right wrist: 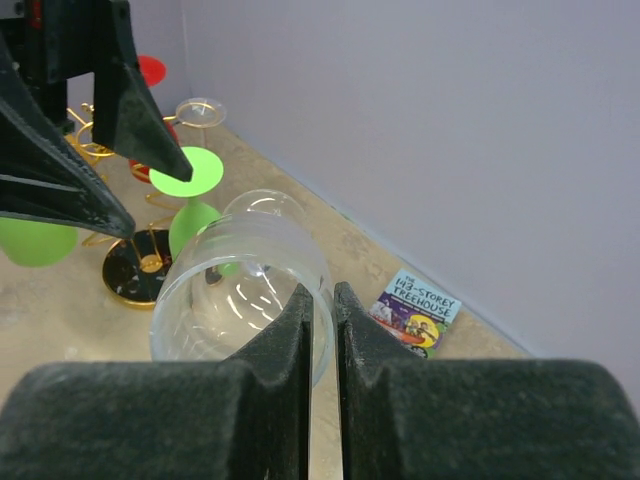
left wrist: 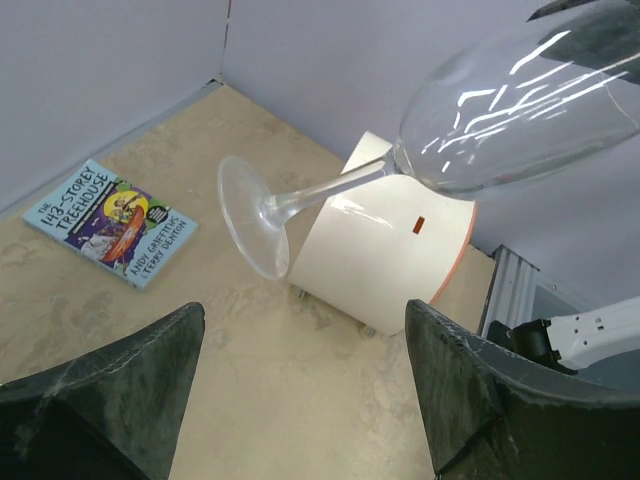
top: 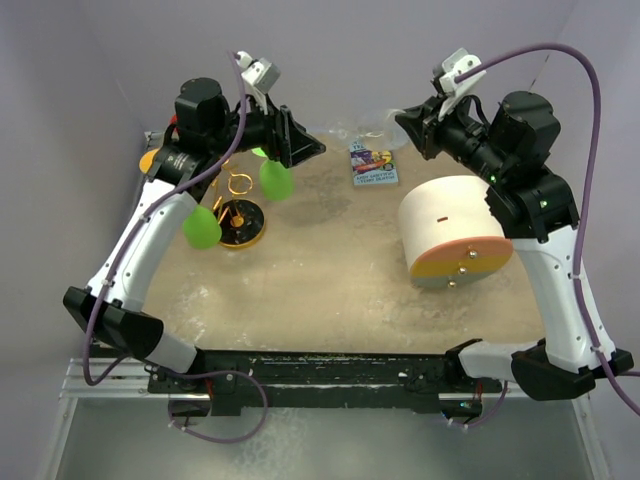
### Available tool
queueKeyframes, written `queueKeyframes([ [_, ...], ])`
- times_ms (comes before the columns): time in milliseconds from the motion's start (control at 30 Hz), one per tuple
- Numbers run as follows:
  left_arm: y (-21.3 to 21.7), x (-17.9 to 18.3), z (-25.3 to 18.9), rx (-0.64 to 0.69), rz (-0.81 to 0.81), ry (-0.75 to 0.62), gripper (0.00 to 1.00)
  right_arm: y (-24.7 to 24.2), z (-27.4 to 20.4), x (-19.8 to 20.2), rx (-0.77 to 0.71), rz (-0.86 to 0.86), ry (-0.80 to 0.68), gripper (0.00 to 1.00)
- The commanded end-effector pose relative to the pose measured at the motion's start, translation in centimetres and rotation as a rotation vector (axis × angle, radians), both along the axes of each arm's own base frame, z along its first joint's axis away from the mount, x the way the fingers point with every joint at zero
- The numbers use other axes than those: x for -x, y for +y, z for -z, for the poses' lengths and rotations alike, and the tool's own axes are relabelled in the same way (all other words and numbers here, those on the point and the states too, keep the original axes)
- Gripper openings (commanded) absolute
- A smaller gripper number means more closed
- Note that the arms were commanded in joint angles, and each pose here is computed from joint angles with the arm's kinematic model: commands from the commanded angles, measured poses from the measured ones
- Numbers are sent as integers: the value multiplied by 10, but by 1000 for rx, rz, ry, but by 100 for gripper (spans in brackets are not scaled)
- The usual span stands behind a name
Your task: Place the wine glass upside down on the wine glass rack
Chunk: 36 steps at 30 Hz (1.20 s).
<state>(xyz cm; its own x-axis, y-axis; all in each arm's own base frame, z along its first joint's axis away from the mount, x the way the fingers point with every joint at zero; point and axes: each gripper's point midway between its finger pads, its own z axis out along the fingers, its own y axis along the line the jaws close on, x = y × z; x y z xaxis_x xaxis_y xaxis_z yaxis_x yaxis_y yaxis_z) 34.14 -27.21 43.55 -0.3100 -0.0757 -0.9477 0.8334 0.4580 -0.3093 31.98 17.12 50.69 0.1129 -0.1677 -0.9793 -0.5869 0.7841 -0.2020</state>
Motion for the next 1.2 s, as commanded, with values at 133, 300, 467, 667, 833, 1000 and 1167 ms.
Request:
queueKeyframes([
  [133, -13, 2, -6, 57, 58, 41, 73, 11, -44, 30, -58, -124, -121, 0],
  [300, -24, 1, 8, 29, 87, 59, 68, 18, -44, 33, -63, -166, -113, 0],
  [467, -26, -4, 13, 24, 78, 74, 57, 18, -48, 36, -71, -174, -115, 0],
  [667, -29, -5, 16, 33, 92, 94, 41, 21, -44, 36, -68, -188, -107, 0],
  [833, -30, -4, 14, 40, 98, 95, 28, 23, -40, 34, -65, -196, -97, 0],
  [1000, -31, -3, 14, 50, 101, 110, 9, 24, -36, 32, -57, -196, -96, 0],
  [1167, -30, 6, 5, 80, 118, 93, 0, 26, -21, 27, -33, -200, -72, 2],
])
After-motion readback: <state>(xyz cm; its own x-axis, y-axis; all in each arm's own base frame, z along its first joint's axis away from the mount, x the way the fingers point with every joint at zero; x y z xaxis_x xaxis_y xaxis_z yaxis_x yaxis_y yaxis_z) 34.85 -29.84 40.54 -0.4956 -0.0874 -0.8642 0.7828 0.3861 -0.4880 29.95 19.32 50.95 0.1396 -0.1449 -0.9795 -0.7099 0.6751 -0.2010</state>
